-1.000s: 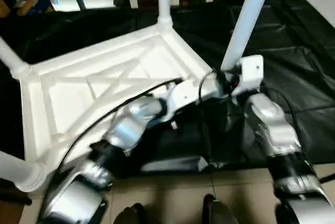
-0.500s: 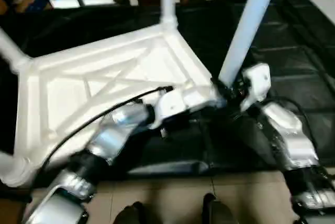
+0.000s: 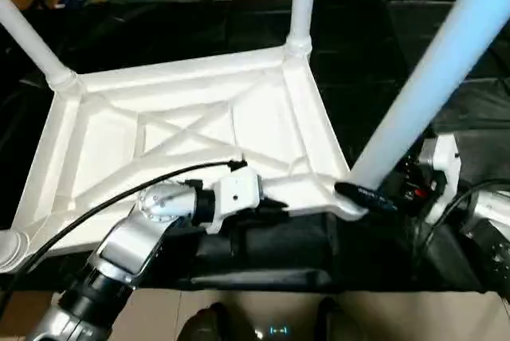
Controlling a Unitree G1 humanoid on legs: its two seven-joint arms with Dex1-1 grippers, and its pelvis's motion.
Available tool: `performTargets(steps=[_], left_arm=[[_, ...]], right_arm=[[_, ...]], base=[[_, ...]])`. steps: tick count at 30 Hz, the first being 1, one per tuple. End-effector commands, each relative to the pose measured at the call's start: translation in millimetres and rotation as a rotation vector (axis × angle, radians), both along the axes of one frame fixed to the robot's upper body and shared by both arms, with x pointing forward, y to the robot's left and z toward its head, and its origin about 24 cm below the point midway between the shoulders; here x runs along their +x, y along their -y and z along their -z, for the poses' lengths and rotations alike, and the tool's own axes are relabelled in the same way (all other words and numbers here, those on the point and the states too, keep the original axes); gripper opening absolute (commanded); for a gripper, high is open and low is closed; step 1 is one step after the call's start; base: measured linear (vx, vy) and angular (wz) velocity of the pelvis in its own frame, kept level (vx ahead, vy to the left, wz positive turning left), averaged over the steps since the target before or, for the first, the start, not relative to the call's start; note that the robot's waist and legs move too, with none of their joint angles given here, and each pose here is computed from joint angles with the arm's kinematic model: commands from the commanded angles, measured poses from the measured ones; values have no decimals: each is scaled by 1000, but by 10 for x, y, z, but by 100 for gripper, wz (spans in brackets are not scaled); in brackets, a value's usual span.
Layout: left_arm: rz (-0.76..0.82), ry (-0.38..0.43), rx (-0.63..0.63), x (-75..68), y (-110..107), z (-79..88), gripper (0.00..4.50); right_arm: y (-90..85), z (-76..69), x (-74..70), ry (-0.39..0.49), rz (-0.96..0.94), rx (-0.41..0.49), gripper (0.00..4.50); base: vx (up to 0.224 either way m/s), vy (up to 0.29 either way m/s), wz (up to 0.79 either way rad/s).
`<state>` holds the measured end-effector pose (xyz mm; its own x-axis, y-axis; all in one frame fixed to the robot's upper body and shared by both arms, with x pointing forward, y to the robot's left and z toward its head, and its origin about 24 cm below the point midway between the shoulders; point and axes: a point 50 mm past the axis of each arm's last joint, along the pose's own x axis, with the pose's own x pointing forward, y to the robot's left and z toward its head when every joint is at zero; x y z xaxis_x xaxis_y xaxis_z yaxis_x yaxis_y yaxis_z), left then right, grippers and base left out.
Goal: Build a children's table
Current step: Rotate leg to tighten
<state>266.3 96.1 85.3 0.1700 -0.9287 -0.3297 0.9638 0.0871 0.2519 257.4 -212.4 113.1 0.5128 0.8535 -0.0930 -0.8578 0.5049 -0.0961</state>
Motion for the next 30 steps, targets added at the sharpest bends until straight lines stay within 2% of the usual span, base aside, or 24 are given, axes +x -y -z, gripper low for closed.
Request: performTargets(steps=[1, 12, 13, 20, 24, 26, 29, 30], left_arm=[[75, -22, -31, -82, 2, -35, 0], [90, -29, -6, -71, 1, -38, 0], [90, -29, -5, -70, 1, -38, 0], [78, -24, 45, -62, -17, 13, 0], [55, -15, 78, -49, -4, 48, 0], [-34, 18, 112, 18, 47, 66, 0], [-76, 18, 125, 49, 89, 67, 0], [-137, 26, 120, 99, 154, 49, 0]], right_arm=[[153, -76, 13, 21, 66, -10, 369], [132, -34, 19, -12, 24, -10, 369], [131, -32, 19, -14, 23, -10, 345], [110, 39, 21, -33, 103, -2, 300], [44, 137, 17, -44, 192, -19, 265], [-22, 276, 54, -84, 391, -7, 253], [-63, 348, 72, -121, 499, 16, 232], [-69, 416, 102, -141, 652, 26, 225]], base=[[0, 0, 0], [0, 0, 0], [0, 0, 0], [0, 0, 0], [0, 0, 0], [0, 0, 0], [0, 0, 0], [0, 0, 0]])
